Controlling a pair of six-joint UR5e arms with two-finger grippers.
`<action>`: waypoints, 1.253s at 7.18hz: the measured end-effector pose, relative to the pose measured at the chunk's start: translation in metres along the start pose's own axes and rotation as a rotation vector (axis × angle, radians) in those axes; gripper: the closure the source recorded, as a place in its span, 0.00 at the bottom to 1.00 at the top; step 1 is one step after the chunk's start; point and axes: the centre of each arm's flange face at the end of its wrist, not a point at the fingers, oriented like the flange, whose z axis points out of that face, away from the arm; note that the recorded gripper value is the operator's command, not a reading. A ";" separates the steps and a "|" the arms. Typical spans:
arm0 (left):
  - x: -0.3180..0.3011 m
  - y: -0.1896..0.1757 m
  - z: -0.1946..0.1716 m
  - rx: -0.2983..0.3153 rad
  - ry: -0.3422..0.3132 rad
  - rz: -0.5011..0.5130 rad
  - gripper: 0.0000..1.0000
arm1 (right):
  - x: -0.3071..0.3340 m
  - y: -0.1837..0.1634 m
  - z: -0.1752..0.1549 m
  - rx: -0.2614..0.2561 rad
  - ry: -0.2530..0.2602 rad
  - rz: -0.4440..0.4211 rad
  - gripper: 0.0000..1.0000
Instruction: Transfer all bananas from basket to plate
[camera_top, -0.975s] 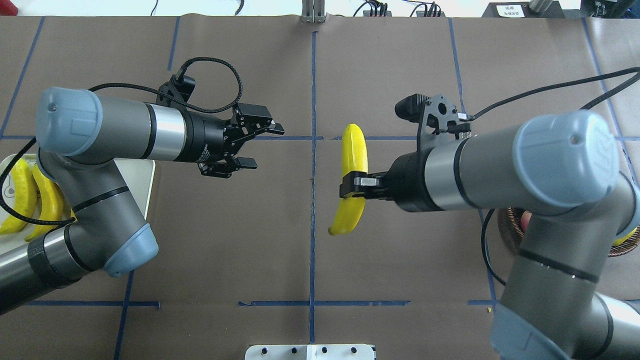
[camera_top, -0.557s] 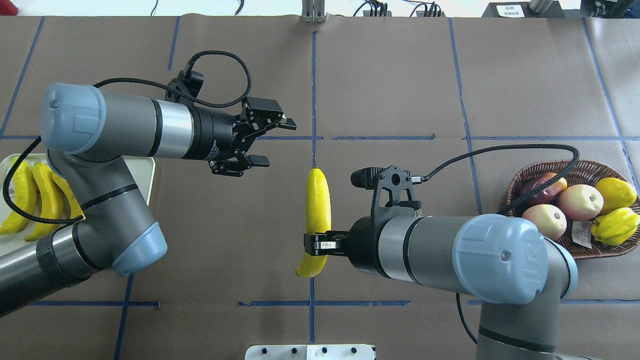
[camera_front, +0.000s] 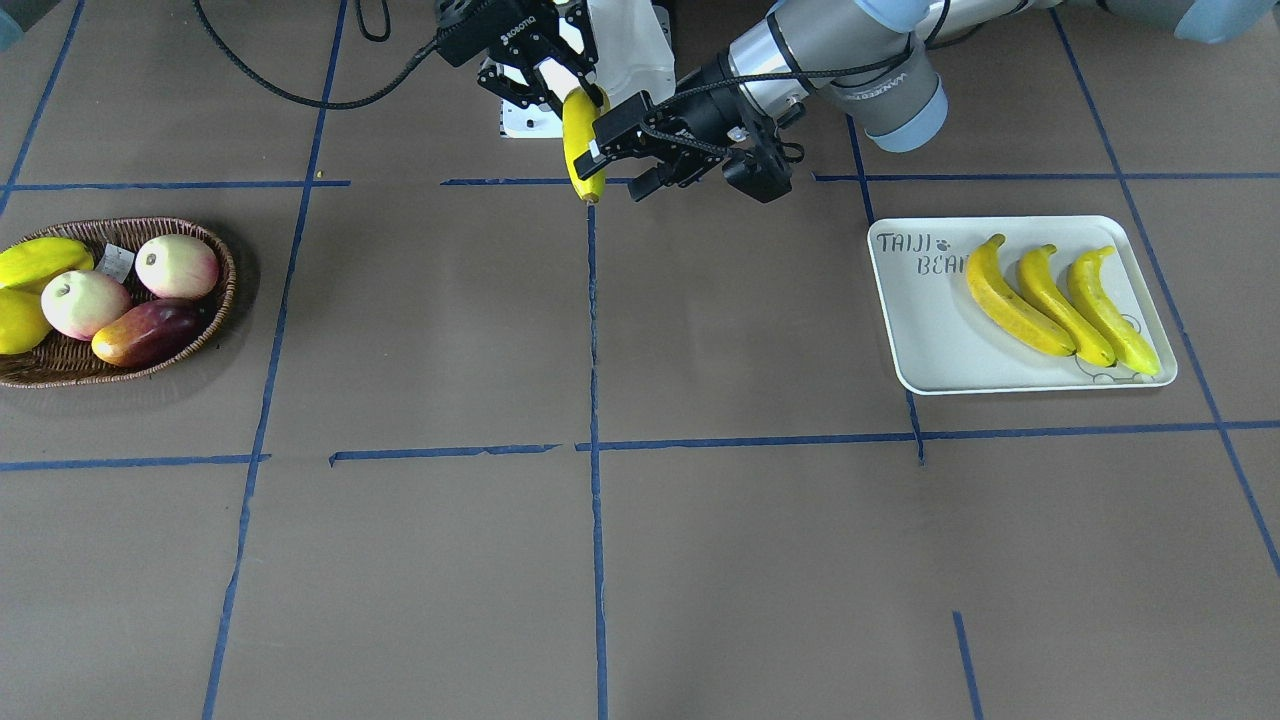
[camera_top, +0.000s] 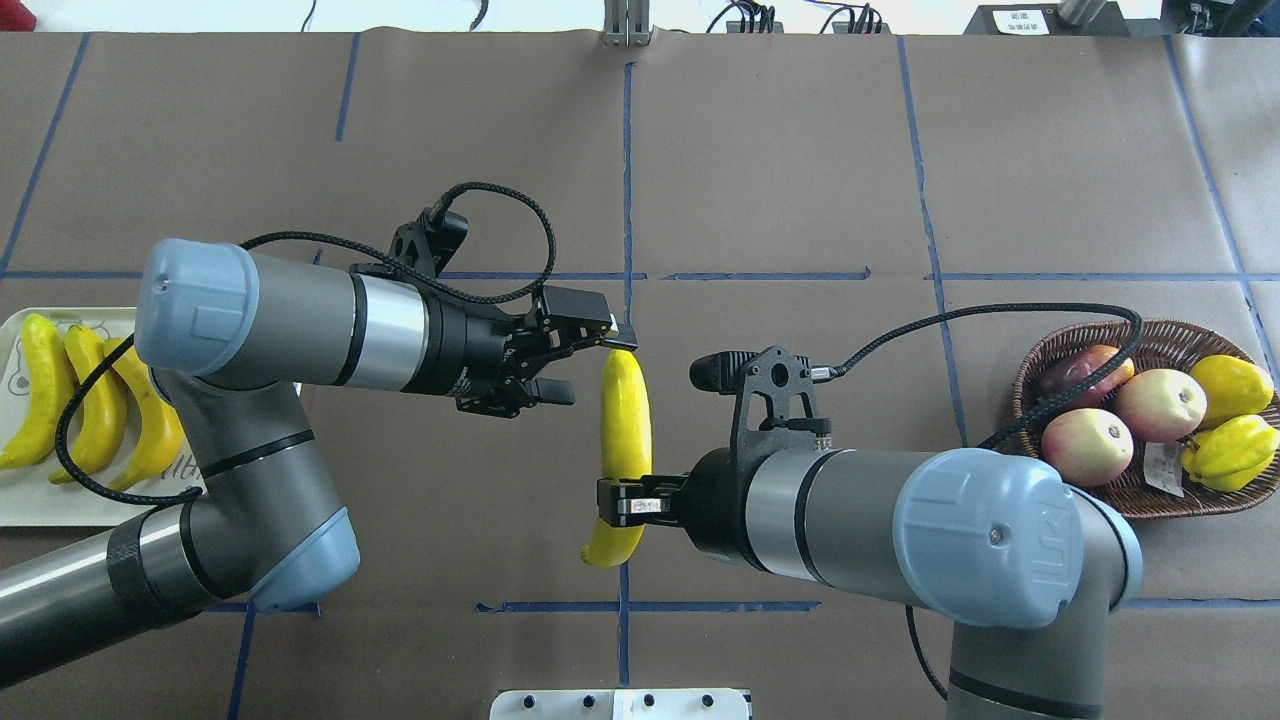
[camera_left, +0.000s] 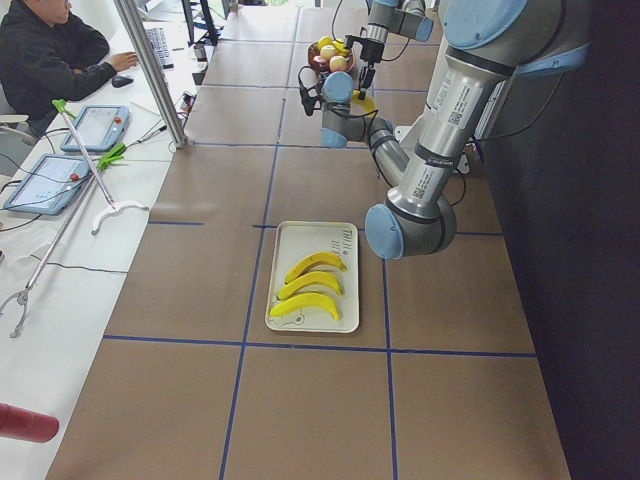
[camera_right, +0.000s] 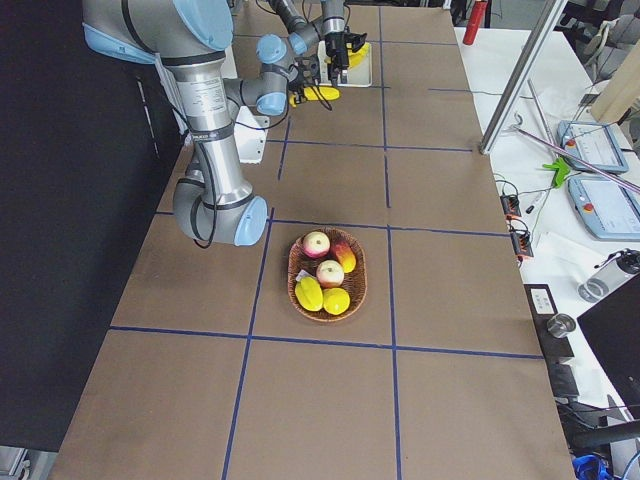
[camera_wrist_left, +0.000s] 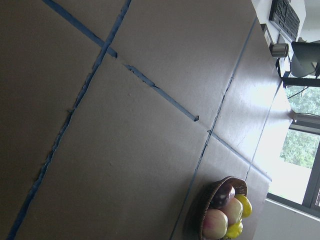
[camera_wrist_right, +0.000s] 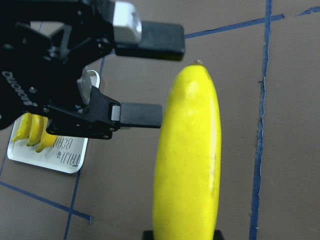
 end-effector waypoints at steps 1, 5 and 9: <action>-0.002 0.006 0.001 -0.035 0.008 0.035 0.01 | 0.000 0.000 -0.001 0.001 -0.002 0.000 0.99; 0.000 0.020 0.015 -0.085 0.019 0.064 0.85 | -0.001 -0.001 -0.002 0.003 -0.005 0.001 0.99; -0.001 0.019 0.020 -0.089 0.024 0.101 1.00 | -0.001 -0.001 -0.002 0.004 -0.002 0.004 0.00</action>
